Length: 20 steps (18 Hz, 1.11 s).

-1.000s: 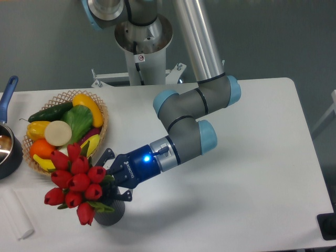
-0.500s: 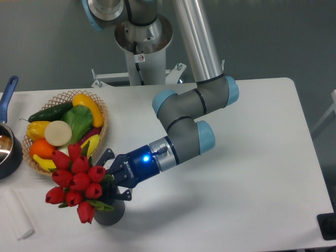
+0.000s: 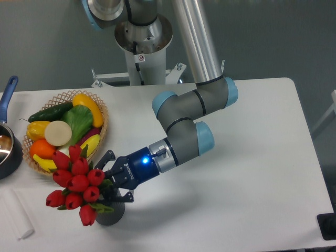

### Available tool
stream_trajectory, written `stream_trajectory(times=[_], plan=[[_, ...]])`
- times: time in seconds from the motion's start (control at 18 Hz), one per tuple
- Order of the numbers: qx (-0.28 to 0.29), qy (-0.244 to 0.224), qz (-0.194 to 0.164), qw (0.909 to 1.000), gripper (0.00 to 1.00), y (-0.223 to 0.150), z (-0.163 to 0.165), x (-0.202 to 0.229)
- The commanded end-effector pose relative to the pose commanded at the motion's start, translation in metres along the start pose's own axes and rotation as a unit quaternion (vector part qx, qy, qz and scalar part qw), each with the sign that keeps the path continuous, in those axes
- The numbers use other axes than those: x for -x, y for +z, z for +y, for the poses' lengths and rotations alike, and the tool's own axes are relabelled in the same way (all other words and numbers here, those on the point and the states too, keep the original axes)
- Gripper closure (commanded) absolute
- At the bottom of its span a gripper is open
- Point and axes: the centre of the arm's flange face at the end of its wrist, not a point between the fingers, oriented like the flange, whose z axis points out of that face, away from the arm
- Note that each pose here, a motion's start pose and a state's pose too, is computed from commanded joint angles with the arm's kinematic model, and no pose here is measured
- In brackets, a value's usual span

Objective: Insert the flowers into the vase
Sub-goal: 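Push the bouquet deeper into the vase, adjusting its position, then open the gripper to release the tulip bouquet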

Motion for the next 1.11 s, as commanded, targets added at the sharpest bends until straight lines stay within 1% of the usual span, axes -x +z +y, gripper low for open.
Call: stream_trajectory(times=[0.06,0.17,0.22,0.33,0.39,0.44,0.61,0.78,0.89,1.0,1.11], plan=[[0.0,0.003,0.0,1.0,0.38,0.0,-0.002,0.0],[0.0,0.017,-0.001,0.9999,0.21,-0.001,-0.003,0.0],[0.0,0.026,-0.001,0.9997,0.16,-0.001,-0.004,0.0],[0.0,0.028,-0.001,0.9996,0.13,-0.001,-0.004,-0.001],[0.001,0.029,-0.001,0.9996,0.09,-0.001,-0.005,-0.002],[0.001,0.031,-0.001,0.9995,0.0,-0.001,-0.002,-0.003],[0.006,0.048,-0.003,0.9988,0.0,-0.002,-0.002,-0.007],[0.054,0.072,-0.018,0.9958,0.0,-0.006,-0.016,-0.009],[0.068,0.087,-0.028,0.9935,0.0,-0.015,-0.023,-0.007],[0.103,0.105,-0.04,0.9884,0.0,-0.018,-0.035,-0.015],[0.146,0.118,-0.054,0.9807,0.0,-0.022,-0.044,-0.019]])
